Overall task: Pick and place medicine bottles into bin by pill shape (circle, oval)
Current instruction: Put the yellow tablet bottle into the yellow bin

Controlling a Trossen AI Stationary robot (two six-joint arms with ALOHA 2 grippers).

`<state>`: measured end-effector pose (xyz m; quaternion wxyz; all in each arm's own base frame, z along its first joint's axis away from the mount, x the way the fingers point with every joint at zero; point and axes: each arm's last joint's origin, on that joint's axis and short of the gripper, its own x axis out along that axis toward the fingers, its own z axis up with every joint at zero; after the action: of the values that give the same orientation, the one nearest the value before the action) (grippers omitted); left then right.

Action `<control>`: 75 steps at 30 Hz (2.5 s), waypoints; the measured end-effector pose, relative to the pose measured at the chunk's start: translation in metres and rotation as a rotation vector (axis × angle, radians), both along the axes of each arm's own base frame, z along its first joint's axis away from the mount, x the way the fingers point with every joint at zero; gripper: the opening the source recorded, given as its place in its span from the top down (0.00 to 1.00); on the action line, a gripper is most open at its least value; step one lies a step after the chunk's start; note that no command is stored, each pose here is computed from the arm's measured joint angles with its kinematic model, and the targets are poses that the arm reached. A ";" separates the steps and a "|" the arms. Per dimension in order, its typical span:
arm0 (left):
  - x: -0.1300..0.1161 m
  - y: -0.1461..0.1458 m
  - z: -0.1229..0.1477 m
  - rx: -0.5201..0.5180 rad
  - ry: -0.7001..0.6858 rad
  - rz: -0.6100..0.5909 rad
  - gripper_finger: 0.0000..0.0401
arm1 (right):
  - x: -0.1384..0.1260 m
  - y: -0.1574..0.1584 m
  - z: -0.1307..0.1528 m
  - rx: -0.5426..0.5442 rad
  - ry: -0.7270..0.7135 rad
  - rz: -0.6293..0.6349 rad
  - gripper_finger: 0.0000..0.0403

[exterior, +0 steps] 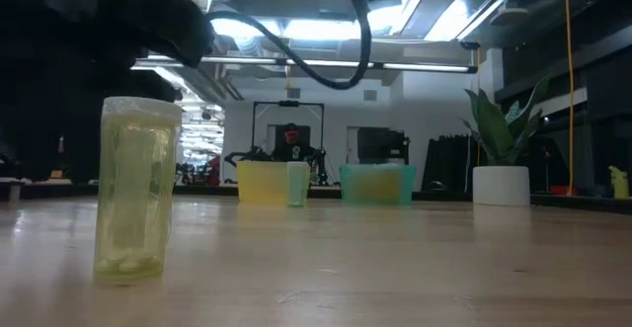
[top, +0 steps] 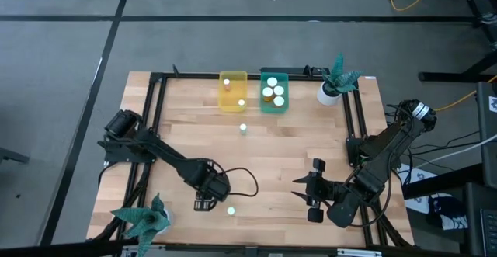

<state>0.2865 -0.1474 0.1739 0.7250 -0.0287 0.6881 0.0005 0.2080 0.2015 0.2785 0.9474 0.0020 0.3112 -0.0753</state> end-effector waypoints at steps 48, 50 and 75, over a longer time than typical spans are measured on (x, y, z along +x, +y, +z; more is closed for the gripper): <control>0.016 0.005 0.014 -0.013 -0.203 -0.119 0.43 | 0.000 0.000 0.000 -0.003 -0.001 -0.002 0.61; 0.018 0.004 0.014 -0.023 -0.220 -0.119 0.43 | 0.000 0.000 0.000 -0.003 0.000 -0.002 0.61; 0.020 0.003 0.015 -0.035 -0.249 -0.116 0.51 | 0.000 0.000 0.000 -0.002 0.000 -0.002 0.61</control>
<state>0.3066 -0.1442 0.1889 0.8031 -0.0011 0.5931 -0.0570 0.2079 0.2014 0.2785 0.9473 0.0013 0.3110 -0.0765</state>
